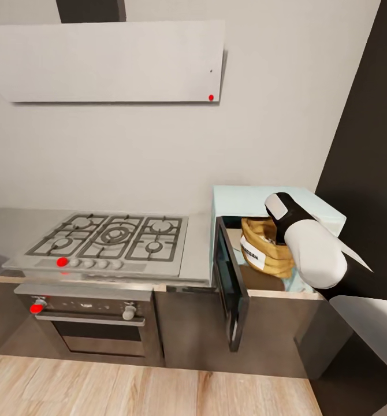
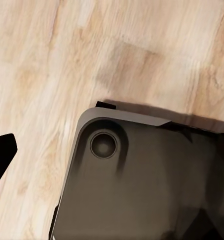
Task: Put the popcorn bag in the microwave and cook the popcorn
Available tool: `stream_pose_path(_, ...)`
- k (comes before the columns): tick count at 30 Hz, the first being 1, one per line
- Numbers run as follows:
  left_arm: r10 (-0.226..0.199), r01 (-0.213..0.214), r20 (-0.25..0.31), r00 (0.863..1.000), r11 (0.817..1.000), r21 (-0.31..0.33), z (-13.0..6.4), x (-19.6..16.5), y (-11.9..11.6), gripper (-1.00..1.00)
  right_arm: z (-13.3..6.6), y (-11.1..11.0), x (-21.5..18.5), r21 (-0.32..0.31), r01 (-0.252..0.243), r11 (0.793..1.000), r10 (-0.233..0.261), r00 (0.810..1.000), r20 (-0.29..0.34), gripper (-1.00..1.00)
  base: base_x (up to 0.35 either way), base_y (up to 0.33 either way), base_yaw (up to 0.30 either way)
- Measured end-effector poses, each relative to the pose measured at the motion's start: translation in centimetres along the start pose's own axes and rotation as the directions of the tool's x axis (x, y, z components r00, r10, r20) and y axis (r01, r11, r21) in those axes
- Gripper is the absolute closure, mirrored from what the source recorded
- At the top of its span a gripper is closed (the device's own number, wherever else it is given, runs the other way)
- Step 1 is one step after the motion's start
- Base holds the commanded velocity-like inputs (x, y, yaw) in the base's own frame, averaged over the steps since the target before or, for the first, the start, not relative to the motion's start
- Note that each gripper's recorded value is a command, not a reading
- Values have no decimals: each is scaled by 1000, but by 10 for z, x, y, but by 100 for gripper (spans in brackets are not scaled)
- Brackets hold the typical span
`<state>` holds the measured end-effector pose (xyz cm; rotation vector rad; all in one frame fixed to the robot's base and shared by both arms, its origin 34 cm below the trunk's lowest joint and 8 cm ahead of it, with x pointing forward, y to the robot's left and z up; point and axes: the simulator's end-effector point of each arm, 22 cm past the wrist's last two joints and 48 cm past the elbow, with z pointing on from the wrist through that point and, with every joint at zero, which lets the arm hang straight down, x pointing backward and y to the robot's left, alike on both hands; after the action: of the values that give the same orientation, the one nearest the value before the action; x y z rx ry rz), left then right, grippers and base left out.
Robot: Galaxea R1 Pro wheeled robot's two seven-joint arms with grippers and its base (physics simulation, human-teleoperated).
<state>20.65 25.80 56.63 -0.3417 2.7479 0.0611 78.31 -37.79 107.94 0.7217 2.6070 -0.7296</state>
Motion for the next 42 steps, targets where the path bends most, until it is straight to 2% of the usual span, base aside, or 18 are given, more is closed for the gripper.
stream_pose_path(42,1,-1,1,1000,1000,-1,0,0,1,-100,0,-1,-1,5,-1,1000,1,1000,5,100,86,-2,0)
